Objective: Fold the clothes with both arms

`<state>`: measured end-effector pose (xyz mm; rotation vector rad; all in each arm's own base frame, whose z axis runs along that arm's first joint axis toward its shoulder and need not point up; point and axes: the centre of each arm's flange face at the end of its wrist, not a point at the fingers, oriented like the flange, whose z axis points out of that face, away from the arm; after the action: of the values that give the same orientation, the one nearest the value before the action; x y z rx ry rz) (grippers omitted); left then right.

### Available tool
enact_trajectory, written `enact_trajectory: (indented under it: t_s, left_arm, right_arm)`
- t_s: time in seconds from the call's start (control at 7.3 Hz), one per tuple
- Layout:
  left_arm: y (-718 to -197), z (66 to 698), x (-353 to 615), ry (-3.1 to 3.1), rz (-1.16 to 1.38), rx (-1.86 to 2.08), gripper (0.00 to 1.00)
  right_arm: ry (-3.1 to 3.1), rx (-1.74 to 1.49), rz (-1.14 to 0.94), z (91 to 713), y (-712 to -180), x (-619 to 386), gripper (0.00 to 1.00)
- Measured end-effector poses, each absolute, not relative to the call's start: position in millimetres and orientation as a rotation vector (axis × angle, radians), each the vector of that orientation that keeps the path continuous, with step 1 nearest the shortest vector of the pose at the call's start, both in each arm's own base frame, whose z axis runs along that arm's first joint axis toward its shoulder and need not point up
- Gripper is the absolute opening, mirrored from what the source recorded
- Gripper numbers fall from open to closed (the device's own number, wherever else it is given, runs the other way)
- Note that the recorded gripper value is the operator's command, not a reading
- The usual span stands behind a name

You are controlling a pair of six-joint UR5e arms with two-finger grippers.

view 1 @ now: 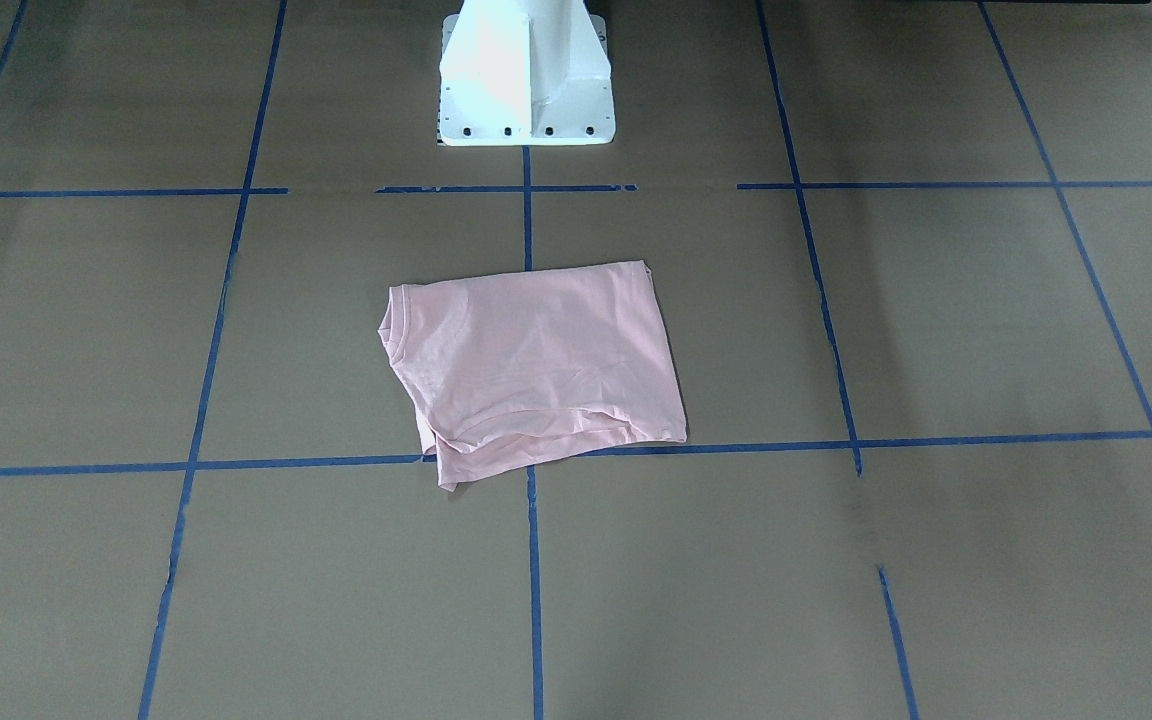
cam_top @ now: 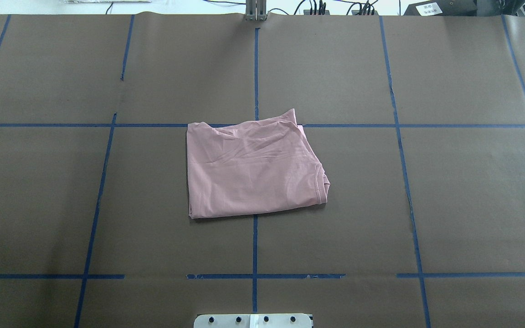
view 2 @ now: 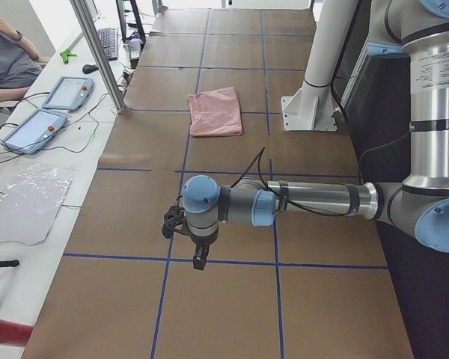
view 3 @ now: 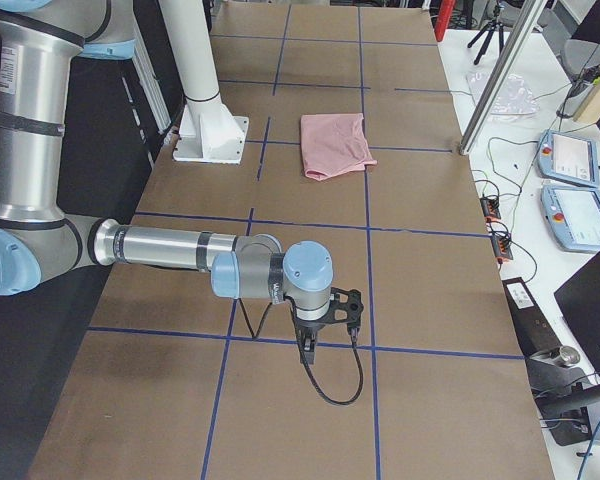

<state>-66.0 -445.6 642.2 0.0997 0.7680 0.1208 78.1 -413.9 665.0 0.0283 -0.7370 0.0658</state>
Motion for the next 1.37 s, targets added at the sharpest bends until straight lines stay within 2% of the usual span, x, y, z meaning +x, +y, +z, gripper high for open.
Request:
enact_trajectory:
  t_s: [1.37]
  left_arm:
    - [-449.6, 642.3, -63.5, 0.765, 0.129, 0.106, 1.0]
  right_arm:
    - [-0.747, 0.028, 0.066, 664.9, -413.1, 77.5, 1.0]
